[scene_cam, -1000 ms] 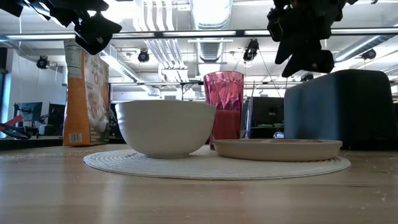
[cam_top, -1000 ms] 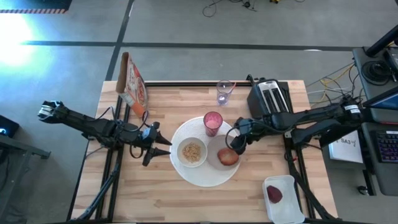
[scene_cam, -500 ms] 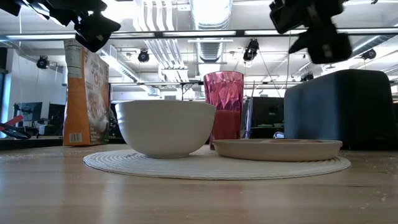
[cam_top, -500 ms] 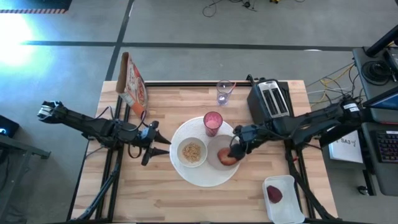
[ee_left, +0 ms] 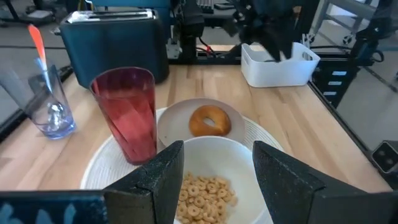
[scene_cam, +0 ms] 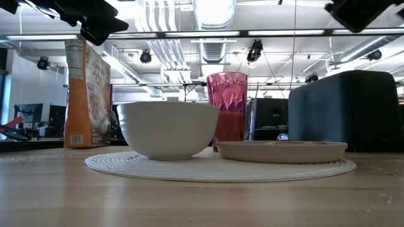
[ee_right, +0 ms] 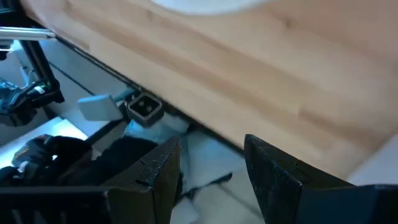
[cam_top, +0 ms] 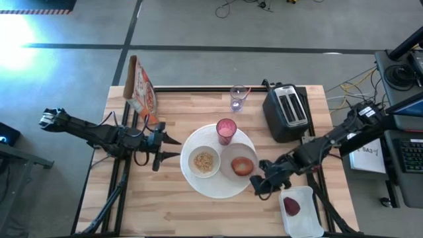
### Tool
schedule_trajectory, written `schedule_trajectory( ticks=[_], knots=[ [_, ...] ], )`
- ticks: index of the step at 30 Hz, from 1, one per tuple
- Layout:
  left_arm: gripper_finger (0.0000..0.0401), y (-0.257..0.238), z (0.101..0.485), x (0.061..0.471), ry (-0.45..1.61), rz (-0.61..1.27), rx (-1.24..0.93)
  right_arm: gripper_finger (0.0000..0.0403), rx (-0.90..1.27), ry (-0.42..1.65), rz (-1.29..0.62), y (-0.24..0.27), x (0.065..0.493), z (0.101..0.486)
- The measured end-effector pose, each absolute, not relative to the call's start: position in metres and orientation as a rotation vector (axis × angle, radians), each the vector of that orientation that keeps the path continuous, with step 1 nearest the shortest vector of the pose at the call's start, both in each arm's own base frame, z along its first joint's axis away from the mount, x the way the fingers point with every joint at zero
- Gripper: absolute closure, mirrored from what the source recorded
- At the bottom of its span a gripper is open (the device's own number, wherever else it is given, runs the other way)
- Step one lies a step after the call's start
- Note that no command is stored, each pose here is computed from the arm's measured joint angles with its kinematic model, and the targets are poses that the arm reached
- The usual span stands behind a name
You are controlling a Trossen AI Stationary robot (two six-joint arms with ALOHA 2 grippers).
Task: Arrange a breakfast setting
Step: Put the apple on the white placemat to the top left of the red cup
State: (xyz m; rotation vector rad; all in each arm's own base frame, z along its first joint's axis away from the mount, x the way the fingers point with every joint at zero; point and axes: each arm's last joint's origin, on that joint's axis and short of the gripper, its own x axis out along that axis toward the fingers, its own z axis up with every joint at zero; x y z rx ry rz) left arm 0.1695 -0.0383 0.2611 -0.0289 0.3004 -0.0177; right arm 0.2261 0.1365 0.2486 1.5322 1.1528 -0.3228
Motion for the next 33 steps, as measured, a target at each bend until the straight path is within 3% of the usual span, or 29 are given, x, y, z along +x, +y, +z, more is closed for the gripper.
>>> schedule_trajectory(
  ticks=[5,12,33],
  knots=[
    [0.0225,-0.038,0.261,0.171,0.302,-0.017,-0.015,0.0234,1.608,1.297,-0.333,0.146,0.22,0.261],
    [0.0225,-0.038,0.263,0.172,0.293,-0.006,0.032,0.0234,1.565,1.633,-0.546,0.148,0.199,0.273],
    [0.0225,-0.037,0.265,0.173,0.278,0.024,0.073,0.0234,1.238,1.841,-0.671,0.191,0.18,0.225]
  ],
)
